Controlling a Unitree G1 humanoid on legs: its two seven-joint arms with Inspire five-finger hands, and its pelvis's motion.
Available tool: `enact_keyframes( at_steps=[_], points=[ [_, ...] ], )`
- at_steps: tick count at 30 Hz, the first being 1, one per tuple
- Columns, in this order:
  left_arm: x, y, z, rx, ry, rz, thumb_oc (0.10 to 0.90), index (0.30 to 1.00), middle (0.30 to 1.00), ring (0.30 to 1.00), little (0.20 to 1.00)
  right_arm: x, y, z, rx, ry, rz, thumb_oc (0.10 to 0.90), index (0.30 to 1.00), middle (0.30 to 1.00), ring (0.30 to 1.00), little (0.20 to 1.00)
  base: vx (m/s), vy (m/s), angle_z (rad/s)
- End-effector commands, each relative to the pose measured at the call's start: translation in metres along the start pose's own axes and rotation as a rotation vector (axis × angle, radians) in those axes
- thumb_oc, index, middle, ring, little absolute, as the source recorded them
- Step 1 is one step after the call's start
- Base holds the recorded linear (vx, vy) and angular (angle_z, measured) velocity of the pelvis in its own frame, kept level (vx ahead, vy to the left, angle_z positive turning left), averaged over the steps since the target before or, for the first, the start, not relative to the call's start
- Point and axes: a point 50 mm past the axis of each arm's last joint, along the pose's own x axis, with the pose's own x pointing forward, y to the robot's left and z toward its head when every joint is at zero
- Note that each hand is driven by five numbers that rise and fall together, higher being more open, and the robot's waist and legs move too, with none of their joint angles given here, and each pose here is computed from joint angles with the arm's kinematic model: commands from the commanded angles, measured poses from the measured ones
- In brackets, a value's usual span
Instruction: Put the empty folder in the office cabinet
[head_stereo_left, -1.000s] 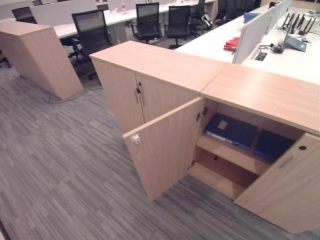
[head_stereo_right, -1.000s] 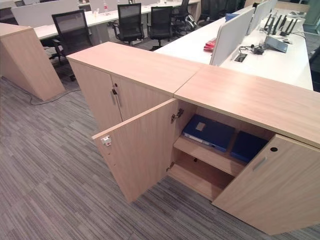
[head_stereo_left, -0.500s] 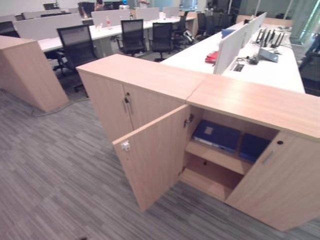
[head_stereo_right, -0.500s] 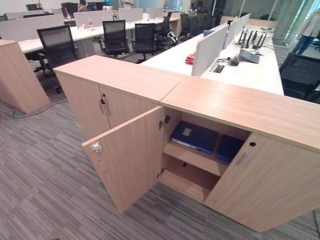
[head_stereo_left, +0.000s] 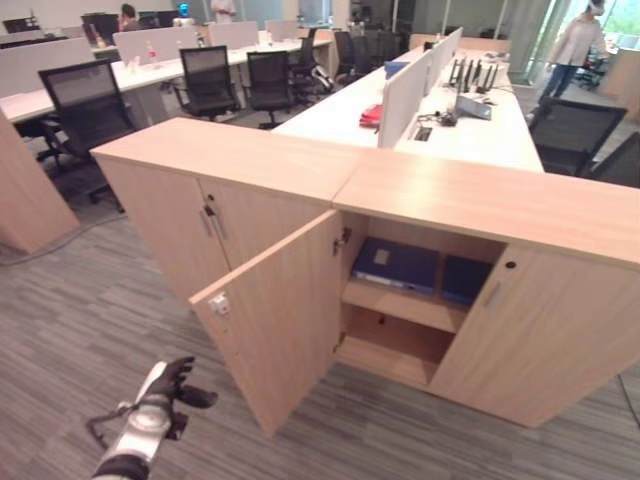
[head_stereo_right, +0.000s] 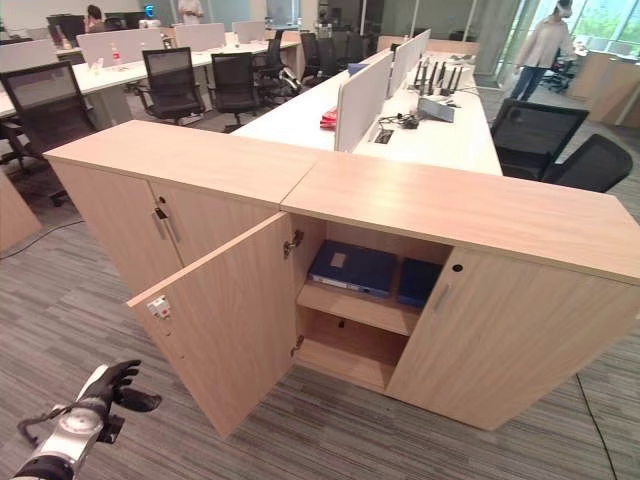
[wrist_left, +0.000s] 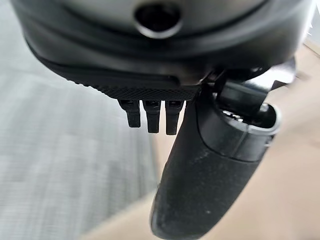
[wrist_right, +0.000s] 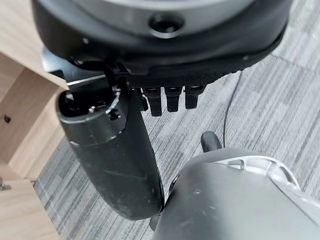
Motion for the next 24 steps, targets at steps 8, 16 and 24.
enact_keyframes(
  at_steps=[8, 16, 24],
  points=[
    [0.018, 0.055, 0.103, 0.021, -0.245, 0.148, 0.8, 0.9, 0.9, 0.9, 0.9, 0.0, -0.007, -0.009, 0.017, 0.072, -0.014, 0.8, 0.9, 0.9, 0.9, 0.9, 0.0, -0.011, -0.07],
    [0.021, 0.055, 0.152, 0.019, -0.34, 0.156, 0.8, 0.9, 0.9, 0.9, 0.9, 0.0, -0.006, -0.004, 0.062, 0.052, -0.013, 0.8, 0.9, 0.9, 0.9, 0.9, -0.01, -0.004, -0.04],
    [-0.033, -0.022, 0.217, -0.08, -0.812, -0.166, 0.8, 0.9, 0.9, 0.9, 0.9, 0.001, 0.009, 0.004, 0.09, 0.017, 0.014, 0.8, 0.9, 0.9, 0.9, 0.9, -0.01, -0.01, -0.02]
  ],
)
